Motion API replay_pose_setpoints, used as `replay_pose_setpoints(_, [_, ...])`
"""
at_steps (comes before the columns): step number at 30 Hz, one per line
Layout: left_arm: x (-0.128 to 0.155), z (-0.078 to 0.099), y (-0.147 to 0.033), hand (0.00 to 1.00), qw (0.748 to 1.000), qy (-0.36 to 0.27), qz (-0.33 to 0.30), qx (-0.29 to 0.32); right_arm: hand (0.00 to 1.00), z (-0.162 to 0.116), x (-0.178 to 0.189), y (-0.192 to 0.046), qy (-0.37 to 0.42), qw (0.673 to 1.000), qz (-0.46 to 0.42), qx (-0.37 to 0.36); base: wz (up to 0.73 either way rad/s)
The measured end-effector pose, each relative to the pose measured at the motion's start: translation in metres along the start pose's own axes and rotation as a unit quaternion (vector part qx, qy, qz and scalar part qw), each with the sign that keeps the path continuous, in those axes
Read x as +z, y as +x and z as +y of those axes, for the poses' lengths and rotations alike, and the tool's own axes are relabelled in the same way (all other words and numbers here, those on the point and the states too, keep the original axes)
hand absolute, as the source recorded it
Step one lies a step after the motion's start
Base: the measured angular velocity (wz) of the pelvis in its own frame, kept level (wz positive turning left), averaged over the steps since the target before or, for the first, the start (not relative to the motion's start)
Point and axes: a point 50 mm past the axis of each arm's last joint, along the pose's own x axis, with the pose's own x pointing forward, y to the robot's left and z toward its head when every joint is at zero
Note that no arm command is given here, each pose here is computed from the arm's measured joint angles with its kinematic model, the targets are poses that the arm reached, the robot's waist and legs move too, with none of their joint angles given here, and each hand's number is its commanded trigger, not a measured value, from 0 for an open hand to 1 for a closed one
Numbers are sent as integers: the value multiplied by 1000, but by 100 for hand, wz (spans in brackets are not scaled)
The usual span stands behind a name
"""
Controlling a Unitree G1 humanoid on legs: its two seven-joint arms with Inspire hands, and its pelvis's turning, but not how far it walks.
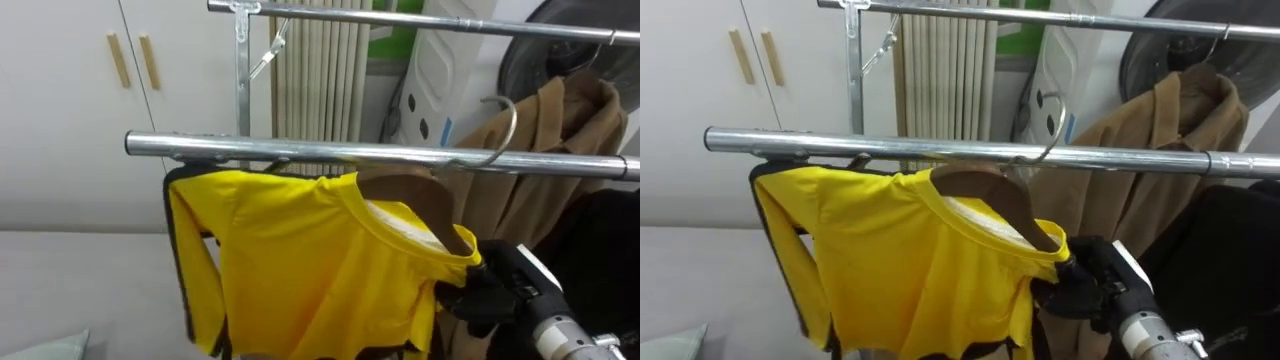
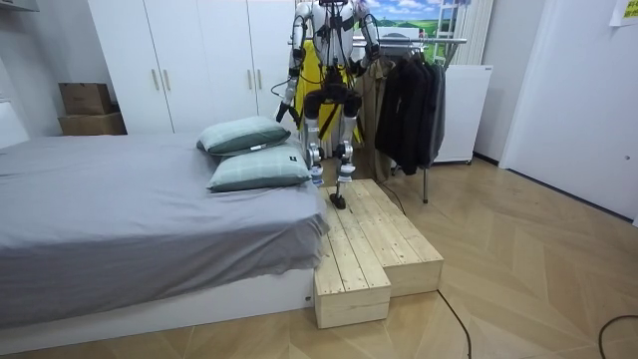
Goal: Hang clothes
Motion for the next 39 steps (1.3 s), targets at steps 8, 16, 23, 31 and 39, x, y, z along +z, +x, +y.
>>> replay_pose_setpoints(8, [3, 1, 0, 0, 1000, -3, -6, 1, 100, 1, -26, -1, 10, 998, 65, 8, 1])
replay_pose_setpoints(16, [8, 3, -1, 0, 1000, -11, -21, 6, 100, -5, -56, 3, 26, 989, 141, 35, 6])
replay_pose_setpoints(23, [14, 4, -1, 0, 999, -37, -30, 8, 100, -11, -77, -3, 54, 980, 187, 35, 12])
replay_pose_setpoints(31, [33, 8, 0, 0, 997, -52, -62, 11, 53, -6, -96, -3, 90, 971, 219, 46, 3])
replay_pose_setpoints(39, [40, 10, -1, 0, 995, -46, -83, 10, 0, 0, -119, -16, 108, 958, 265, 36, -1])
